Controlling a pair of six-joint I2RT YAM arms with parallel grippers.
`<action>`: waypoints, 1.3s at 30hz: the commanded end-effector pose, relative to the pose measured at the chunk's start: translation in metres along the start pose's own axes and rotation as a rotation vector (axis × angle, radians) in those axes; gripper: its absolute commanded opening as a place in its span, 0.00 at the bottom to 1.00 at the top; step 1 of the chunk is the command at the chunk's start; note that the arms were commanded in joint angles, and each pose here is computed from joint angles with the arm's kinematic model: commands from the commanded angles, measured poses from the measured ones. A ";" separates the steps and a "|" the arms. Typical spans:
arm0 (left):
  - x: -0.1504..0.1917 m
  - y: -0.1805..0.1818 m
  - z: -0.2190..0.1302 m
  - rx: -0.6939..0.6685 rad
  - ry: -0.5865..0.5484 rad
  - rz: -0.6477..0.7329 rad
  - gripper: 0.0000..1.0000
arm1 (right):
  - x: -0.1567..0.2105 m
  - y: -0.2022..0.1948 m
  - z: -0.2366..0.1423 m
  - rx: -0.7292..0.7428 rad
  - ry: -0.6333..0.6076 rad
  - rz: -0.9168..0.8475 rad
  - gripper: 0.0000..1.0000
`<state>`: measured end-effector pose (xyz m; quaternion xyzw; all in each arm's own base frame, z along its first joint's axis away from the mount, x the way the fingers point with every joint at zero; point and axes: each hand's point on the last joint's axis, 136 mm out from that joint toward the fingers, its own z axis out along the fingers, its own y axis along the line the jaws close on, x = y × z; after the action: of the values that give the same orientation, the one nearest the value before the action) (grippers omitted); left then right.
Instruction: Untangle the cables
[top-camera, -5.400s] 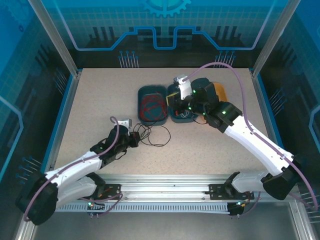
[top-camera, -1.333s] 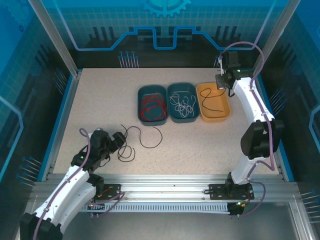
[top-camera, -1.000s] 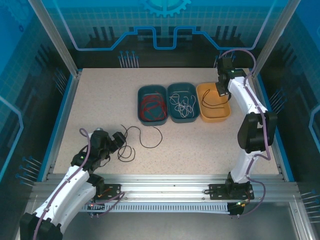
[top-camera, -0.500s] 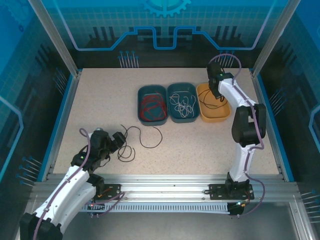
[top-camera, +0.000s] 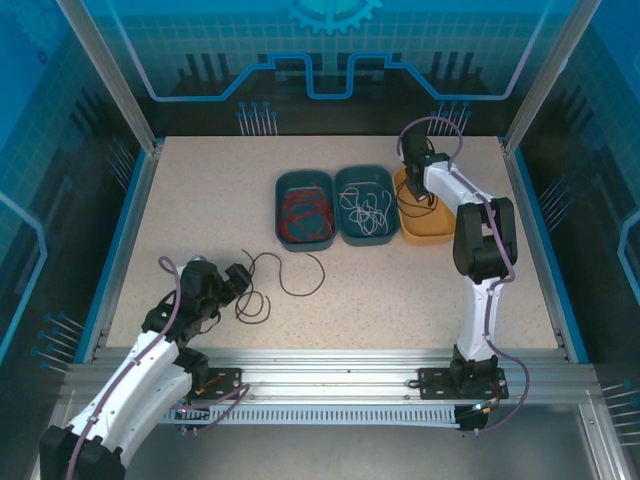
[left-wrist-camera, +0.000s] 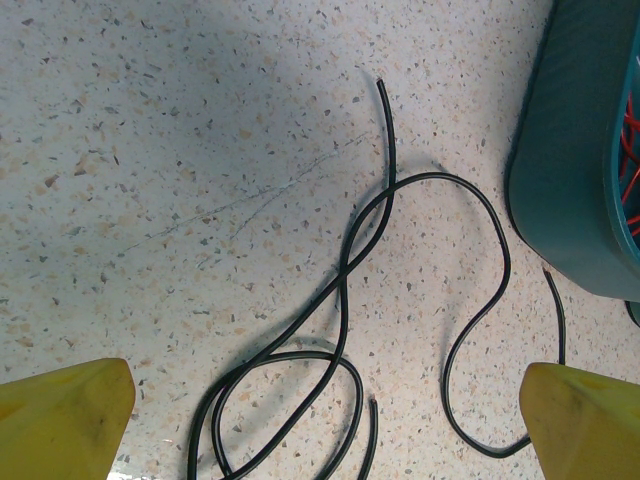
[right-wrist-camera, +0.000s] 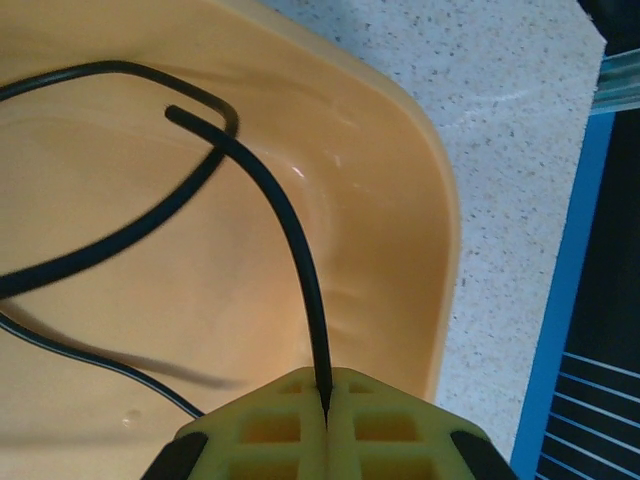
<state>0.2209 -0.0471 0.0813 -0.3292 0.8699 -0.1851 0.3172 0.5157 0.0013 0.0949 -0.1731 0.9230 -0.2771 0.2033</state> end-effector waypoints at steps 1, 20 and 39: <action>-0.003 0.003 -0.001 -0.011 -0.013 -0.014 0.99 | 0.008 0.005 0.015 -0.014 0.025 0.002 0.00; -0.001 0.005 0.000 -0.021 -0.006 -0.010 0.99 | 0.027 -0.003 0.014 -0.026 0.040 0.058 0.10; -0.002 -0.003 -0.004 0.005 0.006 0.001 0.99 | 0.003 -0.029 -0.086 -0.029 -0.108 0.158 0.44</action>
<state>0.2208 -0.0472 0.0812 -0.3287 0.8703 -0.1852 0.3167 0.4908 0.0000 0.1439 -0.1263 0.9290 -0.2452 0.2467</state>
